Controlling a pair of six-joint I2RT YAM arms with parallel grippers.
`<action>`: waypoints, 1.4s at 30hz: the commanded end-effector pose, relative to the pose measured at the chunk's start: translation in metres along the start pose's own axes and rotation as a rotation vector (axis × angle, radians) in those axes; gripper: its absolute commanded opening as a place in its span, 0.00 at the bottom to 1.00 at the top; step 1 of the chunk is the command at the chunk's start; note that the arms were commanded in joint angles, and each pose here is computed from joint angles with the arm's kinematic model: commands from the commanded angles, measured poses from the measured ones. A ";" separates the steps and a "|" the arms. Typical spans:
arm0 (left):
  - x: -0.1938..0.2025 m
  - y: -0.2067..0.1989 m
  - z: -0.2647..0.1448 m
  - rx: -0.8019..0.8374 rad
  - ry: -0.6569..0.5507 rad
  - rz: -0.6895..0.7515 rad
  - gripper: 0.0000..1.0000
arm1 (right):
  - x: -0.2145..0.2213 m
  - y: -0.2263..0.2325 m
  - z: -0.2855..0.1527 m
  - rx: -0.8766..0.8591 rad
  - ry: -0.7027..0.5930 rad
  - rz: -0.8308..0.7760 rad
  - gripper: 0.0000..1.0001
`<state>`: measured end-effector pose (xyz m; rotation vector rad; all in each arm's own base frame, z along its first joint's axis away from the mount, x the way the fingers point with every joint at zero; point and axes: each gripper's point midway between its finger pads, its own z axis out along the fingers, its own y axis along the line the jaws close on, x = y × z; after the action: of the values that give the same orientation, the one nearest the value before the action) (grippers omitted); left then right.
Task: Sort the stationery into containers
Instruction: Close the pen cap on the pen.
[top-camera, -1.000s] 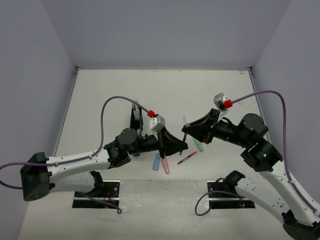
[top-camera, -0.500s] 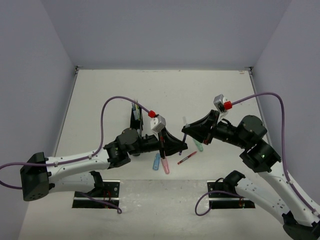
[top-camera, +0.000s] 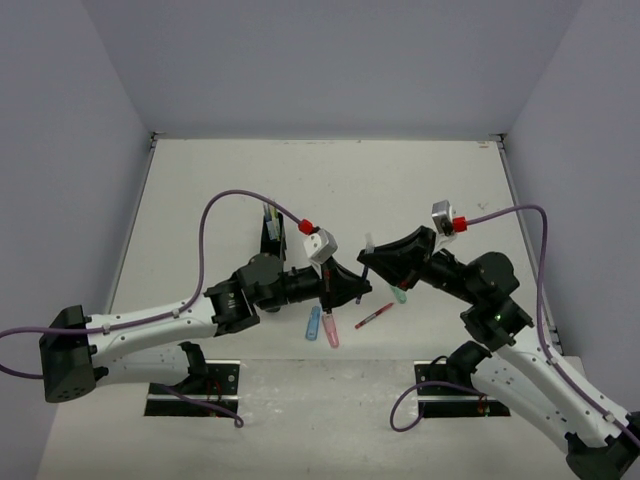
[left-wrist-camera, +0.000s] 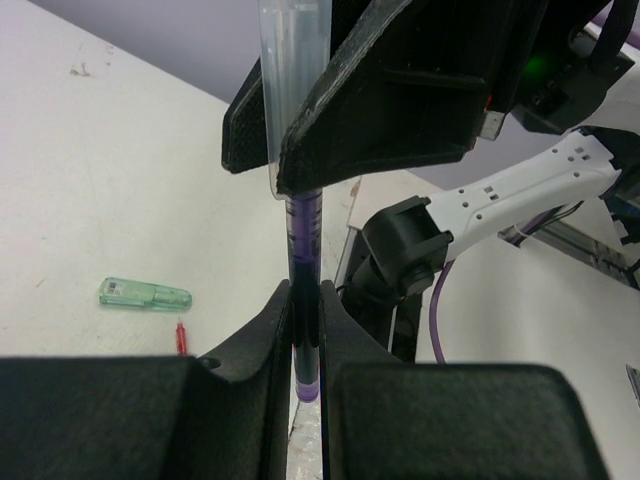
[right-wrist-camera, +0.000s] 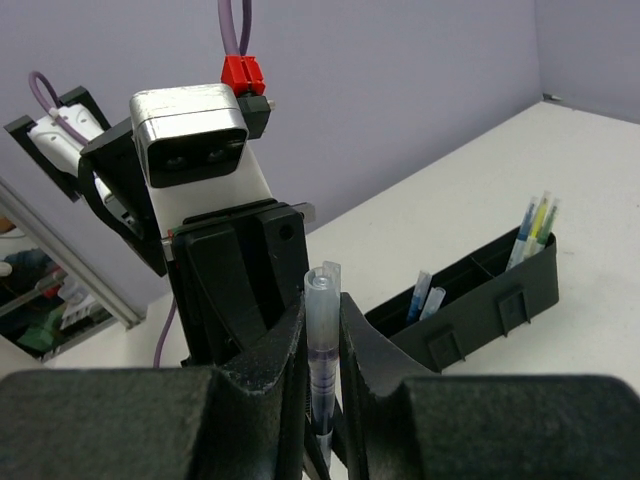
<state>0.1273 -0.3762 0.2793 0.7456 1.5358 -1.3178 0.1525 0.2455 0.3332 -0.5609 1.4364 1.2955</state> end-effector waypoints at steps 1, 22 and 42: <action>-0.203 -0.062 -0.039 0.091 -0.598 0.127 0.00 | 0.102 -0.022 -0.013 0.029 0.291 0.219 0.00; -0.090 0.000 -0.051 0.065 -0.467 -0.006 0.00 | 0.032 0.005 -0.020 0.050 0.209 0.078 0.47; -0.054 0.013 -0.034 0.059 -0.372 -0.036 0.00 | -0.081 -0.001 0.005 0.251 -0.041 0.101 0.54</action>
<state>0.1501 -0.3341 0.3113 0.4933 1.2782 -1.4189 0.1635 0.2250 0.3969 -0.3800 1.5710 1.1990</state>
